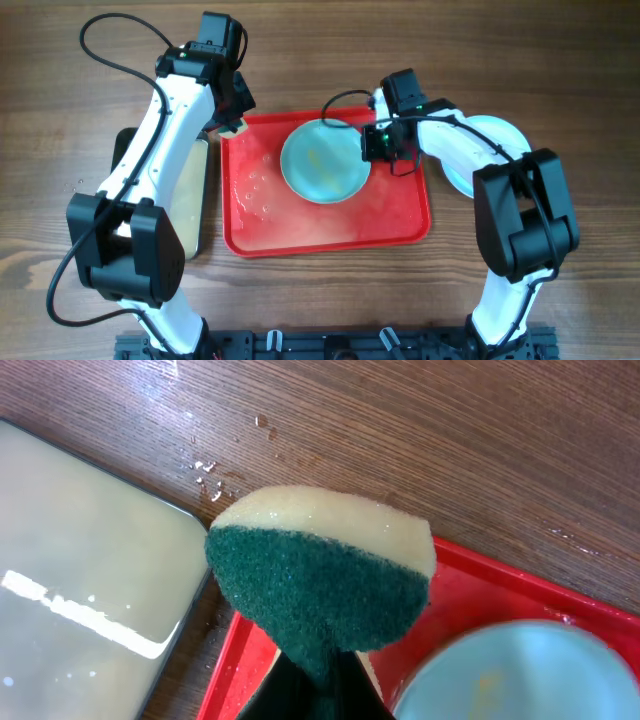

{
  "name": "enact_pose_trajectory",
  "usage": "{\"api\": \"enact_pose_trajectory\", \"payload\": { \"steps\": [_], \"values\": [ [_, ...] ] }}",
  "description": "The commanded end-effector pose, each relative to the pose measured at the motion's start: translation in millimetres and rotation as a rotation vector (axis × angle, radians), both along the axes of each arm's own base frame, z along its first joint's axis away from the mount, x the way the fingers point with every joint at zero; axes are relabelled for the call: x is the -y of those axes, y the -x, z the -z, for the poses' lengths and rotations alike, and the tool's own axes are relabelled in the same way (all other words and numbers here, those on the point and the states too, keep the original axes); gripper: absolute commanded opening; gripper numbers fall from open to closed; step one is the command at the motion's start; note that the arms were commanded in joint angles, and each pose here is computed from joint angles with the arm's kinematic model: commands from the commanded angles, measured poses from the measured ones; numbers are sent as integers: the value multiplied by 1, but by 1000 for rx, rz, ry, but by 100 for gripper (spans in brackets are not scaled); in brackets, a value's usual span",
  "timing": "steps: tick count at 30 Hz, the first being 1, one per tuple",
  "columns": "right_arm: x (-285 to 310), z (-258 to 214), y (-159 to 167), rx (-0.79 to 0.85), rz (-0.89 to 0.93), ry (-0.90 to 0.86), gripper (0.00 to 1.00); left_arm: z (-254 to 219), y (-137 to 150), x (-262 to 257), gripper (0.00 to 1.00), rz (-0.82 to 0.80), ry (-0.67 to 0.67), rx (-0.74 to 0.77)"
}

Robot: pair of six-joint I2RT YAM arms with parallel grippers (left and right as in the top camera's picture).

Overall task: Clean dirty plates on tray and stack at the side
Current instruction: 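Grip the rim of the last light-blue plate with right gripper, then scrub the last light-blue plate with the sponge in left gripper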

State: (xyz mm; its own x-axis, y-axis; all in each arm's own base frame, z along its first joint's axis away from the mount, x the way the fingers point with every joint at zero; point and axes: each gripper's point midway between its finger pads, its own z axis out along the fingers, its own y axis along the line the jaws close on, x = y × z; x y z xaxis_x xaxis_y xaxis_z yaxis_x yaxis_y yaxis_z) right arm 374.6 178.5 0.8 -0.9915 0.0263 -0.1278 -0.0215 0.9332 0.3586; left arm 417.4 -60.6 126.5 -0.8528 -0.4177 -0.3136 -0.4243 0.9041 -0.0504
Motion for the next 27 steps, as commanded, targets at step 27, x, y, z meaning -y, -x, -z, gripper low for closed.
{"api": "enact_pose_trajectory", "payload": {
  "steps": [27],
  "values": [
    [-12, 14, 0, -7, 34, -6, 4, 69, 7, 104, 4, 417, 87, -128]
  ]
}}
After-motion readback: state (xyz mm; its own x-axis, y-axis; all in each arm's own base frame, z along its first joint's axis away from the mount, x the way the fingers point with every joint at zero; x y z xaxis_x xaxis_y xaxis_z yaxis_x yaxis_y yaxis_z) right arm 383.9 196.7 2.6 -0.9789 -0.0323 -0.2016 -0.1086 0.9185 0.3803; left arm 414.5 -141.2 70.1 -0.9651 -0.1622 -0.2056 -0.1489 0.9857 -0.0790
